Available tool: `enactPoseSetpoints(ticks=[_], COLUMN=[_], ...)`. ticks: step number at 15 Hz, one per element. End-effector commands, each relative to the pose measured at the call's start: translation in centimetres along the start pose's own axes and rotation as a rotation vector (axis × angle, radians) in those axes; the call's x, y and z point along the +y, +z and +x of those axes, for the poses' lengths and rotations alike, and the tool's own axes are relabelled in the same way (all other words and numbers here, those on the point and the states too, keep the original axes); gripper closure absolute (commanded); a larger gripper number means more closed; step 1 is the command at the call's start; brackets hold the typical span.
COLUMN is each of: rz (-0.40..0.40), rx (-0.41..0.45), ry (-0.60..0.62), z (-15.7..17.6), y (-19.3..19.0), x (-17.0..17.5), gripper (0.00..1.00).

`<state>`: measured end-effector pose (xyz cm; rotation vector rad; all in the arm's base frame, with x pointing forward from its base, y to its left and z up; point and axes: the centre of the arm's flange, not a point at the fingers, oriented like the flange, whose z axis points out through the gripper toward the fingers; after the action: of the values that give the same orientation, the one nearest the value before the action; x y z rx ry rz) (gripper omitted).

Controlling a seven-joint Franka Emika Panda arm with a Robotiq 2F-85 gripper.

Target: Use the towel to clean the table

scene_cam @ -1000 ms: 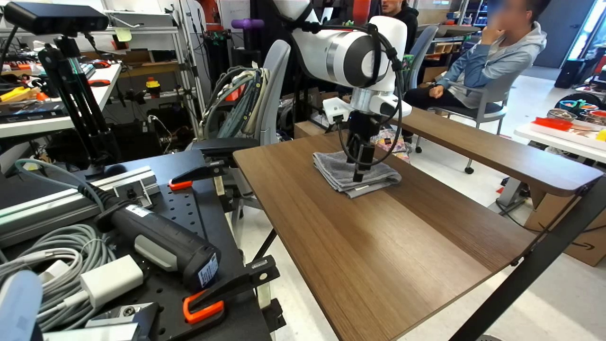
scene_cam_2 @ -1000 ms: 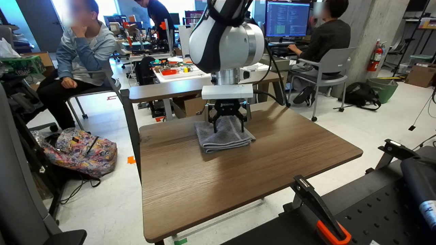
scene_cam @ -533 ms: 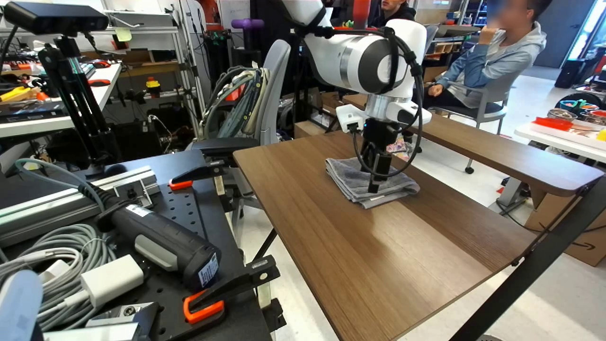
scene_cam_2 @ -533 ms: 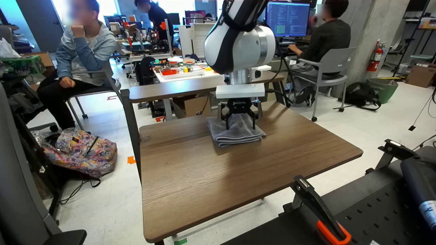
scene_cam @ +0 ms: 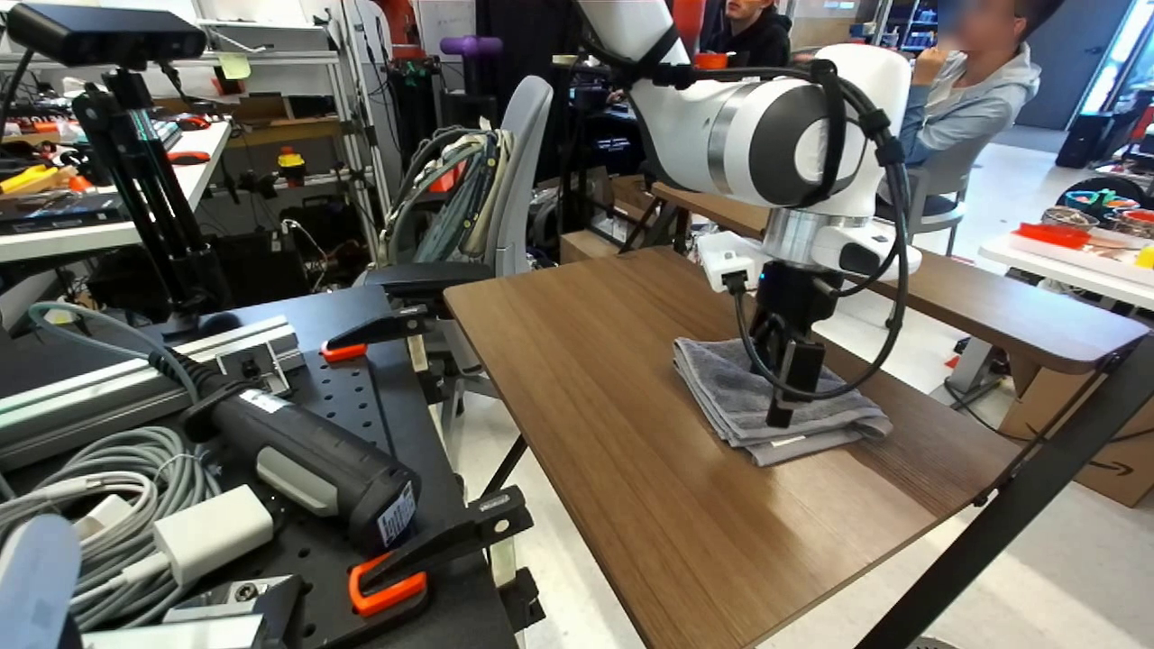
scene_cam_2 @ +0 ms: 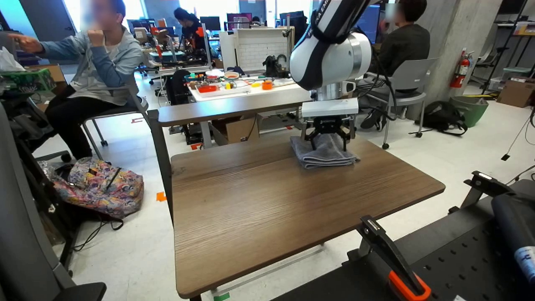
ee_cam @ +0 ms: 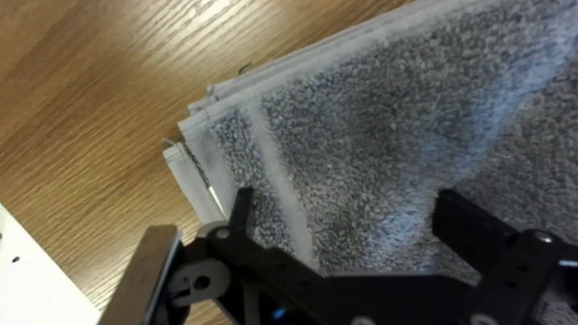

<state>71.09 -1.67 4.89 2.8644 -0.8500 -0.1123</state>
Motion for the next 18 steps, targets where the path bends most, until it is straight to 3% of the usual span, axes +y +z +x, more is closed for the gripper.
enactPoseSetpoints(ticks=[1, 9, 15, 18], rz=[-0.003, 0.081, 0.145, 0.138], rx=[0.004, 0.008, 0.101, 0.121], ry=[-0.012, -0.094, -0.08, -0.084], z=[0.1, -3.2, -2.1, -1.8], y=[-0.6, -6.6, -4.1, -2.2], x=[1.3, 2.3, 1.6, 1.7], gripper=[0.0, 0.0, 0.0, 0.0])
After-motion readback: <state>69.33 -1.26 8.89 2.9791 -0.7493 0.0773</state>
